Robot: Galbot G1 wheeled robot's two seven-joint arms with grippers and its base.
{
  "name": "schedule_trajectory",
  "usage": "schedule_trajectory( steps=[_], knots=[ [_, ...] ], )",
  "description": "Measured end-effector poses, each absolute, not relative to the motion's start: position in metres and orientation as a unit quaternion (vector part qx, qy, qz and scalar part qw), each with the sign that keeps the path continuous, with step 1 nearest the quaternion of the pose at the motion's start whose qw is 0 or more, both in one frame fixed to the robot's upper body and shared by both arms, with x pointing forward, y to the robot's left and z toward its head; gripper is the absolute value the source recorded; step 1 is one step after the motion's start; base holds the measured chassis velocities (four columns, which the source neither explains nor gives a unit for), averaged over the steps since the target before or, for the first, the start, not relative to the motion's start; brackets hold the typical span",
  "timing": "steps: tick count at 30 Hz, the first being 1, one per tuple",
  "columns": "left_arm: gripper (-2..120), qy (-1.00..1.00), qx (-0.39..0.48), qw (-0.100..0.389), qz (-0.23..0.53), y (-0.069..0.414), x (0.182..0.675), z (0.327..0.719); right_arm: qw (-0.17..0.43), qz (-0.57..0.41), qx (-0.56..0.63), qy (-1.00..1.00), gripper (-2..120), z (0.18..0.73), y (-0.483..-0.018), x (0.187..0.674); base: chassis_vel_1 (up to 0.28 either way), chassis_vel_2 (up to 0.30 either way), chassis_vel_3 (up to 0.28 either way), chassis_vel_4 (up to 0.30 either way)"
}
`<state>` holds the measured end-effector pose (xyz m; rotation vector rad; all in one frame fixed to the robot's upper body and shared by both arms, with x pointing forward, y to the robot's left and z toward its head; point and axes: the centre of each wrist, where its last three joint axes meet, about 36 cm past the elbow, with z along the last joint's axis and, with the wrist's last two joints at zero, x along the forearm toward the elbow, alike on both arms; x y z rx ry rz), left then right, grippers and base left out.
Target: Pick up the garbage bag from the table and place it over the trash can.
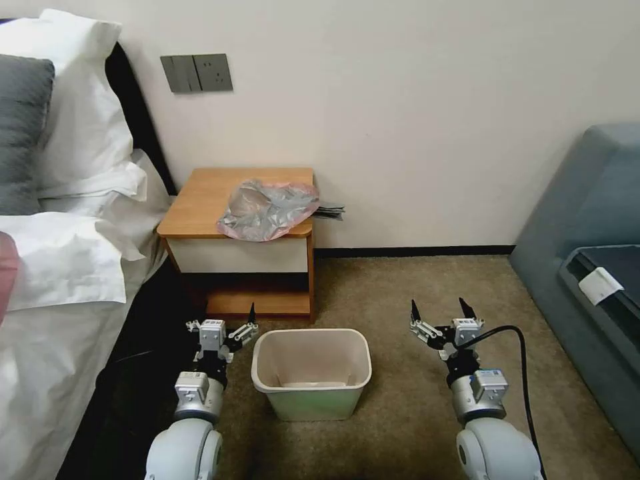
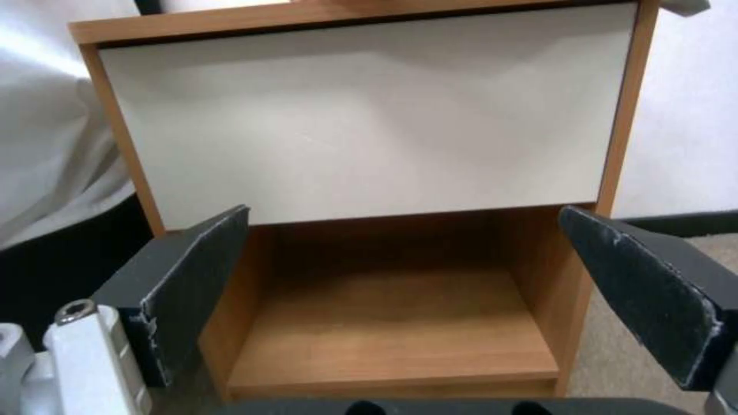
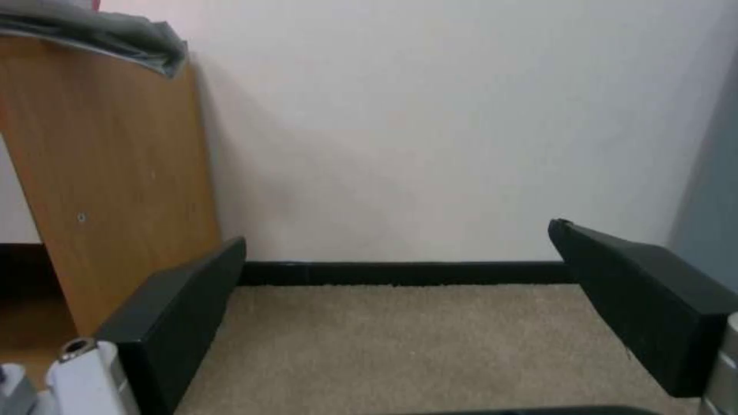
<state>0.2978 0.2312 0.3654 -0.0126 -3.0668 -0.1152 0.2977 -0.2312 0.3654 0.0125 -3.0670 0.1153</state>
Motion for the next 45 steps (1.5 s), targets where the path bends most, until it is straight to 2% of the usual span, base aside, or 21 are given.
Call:
schedule_trajectory(
  steps=[30,33,38,42,45],
  knots=[
    [100,-0.999,-0.001,0.034,-0.035,0.232,0.296,0.370,0.036,0.038,0.004,-0.999,100,0.365,-0.231,0.298,0.000,0.000,0.000,0.000],
    [100,-0.999,0.013,0.020,-0.022,0.237,0.285,0.392,0.035,0.036,0.004,-0.999,100,0.368,-0.232,0.297,0.000,0.000,0.000,0.000],
    [100,-1.000,0.018,0.013,-0.015,0.239,0.277,0.405,0.032,0.025,0.002,-0.999,100,0.378,-0.234,0.294,0.000,0.000,0.000,0.000],
    [100,-1.000,0.030,-0.002,-0.005,0.245,0.265,0.429,0.020,0.001,-0.001,-1.000,100,0.407,-0.240,0.286,0.000,0.000,0.000,0.000],
    [100,-0.999,0.042,-0.019,0.008,0.250,0.247,0.461,0.005,-0.032,0.003,-0.999,100,0.446,-0.245,0.273,0.000,0.000,0.000,0.000]
  ],
)
